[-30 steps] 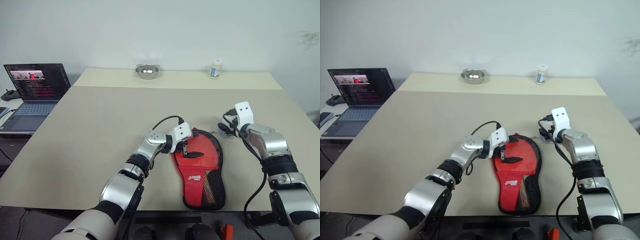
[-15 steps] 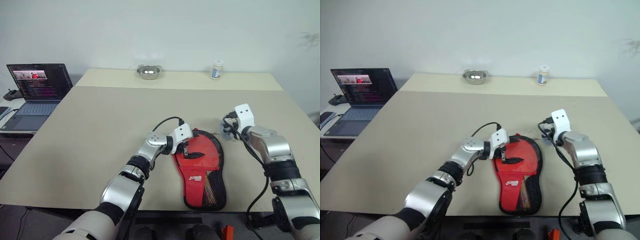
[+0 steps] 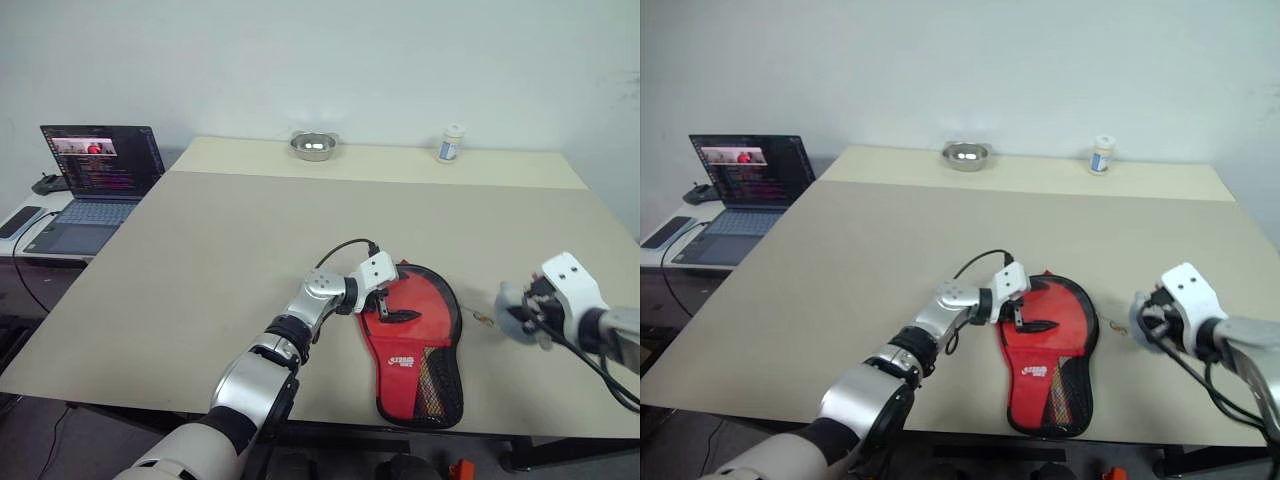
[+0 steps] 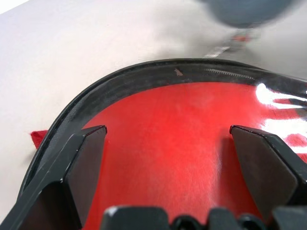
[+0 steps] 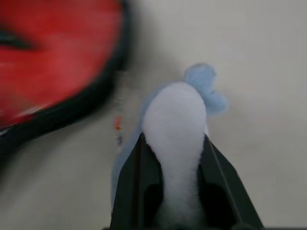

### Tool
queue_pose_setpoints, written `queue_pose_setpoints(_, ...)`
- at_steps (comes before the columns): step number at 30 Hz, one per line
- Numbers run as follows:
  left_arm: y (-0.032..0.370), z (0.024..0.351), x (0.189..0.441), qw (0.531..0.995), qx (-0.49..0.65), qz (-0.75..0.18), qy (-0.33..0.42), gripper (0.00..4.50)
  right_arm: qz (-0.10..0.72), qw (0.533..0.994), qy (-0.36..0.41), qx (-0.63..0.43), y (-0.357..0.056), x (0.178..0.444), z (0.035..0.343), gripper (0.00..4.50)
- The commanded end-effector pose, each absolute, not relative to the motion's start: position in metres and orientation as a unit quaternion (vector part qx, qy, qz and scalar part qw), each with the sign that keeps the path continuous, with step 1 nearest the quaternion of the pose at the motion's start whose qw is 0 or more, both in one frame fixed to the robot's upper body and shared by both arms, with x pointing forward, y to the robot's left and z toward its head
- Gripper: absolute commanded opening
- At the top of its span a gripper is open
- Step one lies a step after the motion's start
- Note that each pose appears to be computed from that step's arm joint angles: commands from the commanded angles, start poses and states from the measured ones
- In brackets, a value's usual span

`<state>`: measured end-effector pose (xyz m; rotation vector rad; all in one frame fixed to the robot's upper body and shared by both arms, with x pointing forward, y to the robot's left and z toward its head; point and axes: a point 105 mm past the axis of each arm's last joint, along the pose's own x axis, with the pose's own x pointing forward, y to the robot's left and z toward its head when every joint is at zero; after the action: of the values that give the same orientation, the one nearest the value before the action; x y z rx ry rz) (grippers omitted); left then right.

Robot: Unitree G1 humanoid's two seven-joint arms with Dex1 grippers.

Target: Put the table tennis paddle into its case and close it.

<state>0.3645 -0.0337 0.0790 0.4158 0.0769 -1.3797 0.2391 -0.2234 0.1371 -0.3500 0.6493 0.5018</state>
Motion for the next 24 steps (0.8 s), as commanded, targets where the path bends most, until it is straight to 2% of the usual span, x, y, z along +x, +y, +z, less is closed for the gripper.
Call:
queue_pose_setpoints(1,-0.032,0.042,0.350,0.727,0.213,-0.644,0.102,4.50,0.316,0.867,0.347,-0.168,-0.199,0.200,0.134,0.30)
queue_pose_setpoints(4,-0.033,0.041,0.350,0.727,0.215,-0.643,0.104,4.50,0.353,0.841,0.375,-0.163,-0.188,0.175,0.125,0.30)
queue_pose_setpoints(8,-0.035,0.040,0.350,0.727,0.219,-0.642,0.105,4.50,0.374,0.815,0.410,-0.169,-0.190,0.155,0.114,0.30)
queue_pose_setpoints(14,-0.037,0.040,0.350,0.726,0.225,-0.641,0.105,4.50,0.444,0.764,0.443,-0.153,-0.187,0.124,0.112,0.30)
queue_pose_setpoints(24,-0.037,0.040,0.350,0.727,0.231,-0.638,0.104,4.50,0.455,0.761,0.435,-0.155,-0.186,0.114,0.109,0.29)
